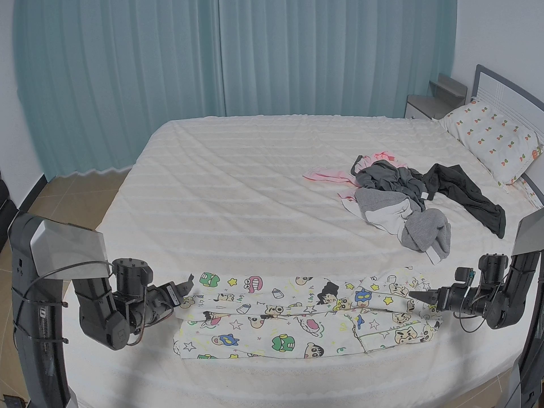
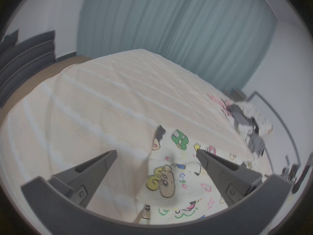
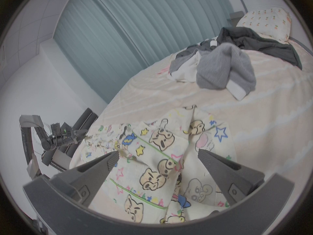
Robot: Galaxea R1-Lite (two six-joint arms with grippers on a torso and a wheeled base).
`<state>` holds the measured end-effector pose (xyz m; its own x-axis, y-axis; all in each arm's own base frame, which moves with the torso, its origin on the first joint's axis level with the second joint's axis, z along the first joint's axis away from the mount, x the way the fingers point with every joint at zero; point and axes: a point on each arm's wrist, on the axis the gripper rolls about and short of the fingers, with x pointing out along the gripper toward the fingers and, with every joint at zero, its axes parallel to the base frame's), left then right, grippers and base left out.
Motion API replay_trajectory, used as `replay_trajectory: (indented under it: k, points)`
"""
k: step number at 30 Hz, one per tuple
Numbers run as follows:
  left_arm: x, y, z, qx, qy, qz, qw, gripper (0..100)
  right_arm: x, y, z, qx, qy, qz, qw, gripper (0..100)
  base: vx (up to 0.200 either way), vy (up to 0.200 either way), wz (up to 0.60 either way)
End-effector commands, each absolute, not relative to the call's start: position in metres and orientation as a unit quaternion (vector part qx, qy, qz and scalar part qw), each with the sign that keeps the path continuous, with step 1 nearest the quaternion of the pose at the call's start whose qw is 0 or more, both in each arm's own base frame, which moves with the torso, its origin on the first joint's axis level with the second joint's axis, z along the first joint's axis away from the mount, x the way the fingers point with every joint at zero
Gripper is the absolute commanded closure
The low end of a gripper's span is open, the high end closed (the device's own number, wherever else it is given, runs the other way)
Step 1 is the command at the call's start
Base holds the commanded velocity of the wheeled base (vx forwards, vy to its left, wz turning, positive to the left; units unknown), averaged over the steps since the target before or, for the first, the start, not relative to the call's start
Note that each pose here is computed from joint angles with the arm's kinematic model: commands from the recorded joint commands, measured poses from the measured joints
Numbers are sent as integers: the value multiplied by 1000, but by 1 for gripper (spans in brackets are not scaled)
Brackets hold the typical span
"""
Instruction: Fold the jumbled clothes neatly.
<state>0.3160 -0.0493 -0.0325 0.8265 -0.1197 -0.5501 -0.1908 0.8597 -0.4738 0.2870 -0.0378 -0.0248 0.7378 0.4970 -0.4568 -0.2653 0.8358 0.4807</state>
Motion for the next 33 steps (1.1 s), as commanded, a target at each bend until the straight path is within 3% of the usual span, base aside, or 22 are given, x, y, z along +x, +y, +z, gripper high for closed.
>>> replay_trajectory:
  k: [1, 6, 8, 11, 20, 33]
  points:
    - [308, -27, -3, -395, 267, 32, 878, 0, 297, -16, 5, 246, 272, 206, 907, 0, 0, 0, 0]
    - [285, -23, -1, -492, 297, 12, 818, 0, 310, 16, -30, 265, 319, 163, 895, 0, 0, 0, 0]
    - [281, -23, 0, -511, 293, -2, 808, 0, 312, 17, -40, 258, 326, 142, 898, 0, 0, 0, 0]
    - [275, -25, 5, -512, 268, -27, 816, 0, 311, 15, -43, 258, 335, 127, 897, 0, 0, 0, 0]
    - [267, -33, -8, -504, 292, -24, 812, 0, 307, 0, -48, 268, 341, 98, 896, 0, 0, 0, 0]
    - [268, -34, -10, -496, 294, -26, 817, 0, 303, 4, -47, 267, 345, 104, 894, 0, 0, 0, 0]
